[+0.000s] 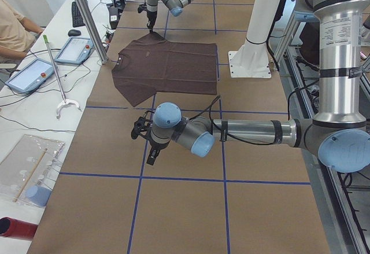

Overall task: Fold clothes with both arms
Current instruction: 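Fold the grasped sleeve inward onto the shirt body with the right gripper, then move the left gripper to the other sleeve while the right gripper holds the shoulder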

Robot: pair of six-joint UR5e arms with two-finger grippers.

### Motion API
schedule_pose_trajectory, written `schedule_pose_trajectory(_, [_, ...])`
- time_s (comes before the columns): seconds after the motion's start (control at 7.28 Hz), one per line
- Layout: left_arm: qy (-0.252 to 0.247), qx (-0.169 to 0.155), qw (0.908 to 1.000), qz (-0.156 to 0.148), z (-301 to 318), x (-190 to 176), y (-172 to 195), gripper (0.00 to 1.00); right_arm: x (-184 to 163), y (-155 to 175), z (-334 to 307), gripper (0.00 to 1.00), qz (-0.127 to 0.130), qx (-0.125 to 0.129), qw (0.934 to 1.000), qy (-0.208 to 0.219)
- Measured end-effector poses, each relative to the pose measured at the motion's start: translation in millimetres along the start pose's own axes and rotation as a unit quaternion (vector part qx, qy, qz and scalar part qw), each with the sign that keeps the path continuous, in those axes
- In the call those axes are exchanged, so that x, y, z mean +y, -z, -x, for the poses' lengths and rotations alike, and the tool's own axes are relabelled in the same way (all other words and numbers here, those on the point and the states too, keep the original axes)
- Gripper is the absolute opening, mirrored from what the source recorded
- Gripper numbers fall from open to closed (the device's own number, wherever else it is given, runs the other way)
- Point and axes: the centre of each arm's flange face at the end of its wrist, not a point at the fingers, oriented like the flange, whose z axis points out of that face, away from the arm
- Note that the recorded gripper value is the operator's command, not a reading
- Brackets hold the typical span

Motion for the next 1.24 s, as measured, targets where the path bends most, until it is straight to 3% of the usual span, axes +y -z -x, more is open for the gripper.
schedule_pose_trajectory(0.27, [-0.001, 0.007, 1.0, -0.002, -5, -2, 3, 1.0, 17, 16, 70, 0.0, 0.003, -0.028, 0.999, -0.034])
schedule_pose_trajectory(0.69, [0.005, 0.047, 0.9989, 0.004, -16, -4, 4, 1.0, 39, 12, 148, 0.0, 0.0, -0.034, 0.9987, -0.038])
schedule_pose_trajectory(0.82, [0.015, 0.052, 0.9985, 0.005, -25, -8, 0, 1.0, 46, 11, 165, 0.98, -0.003, -0.034, 0.9988, -0.035])
schedule_pose_trajectory(1.24, [0.01, 0.089, 0.9959, 0.014, -114, -68, -39, 1.0, 46, 14, 184, 1.0, -0.029, -0.032, 0.9984, -0.035])
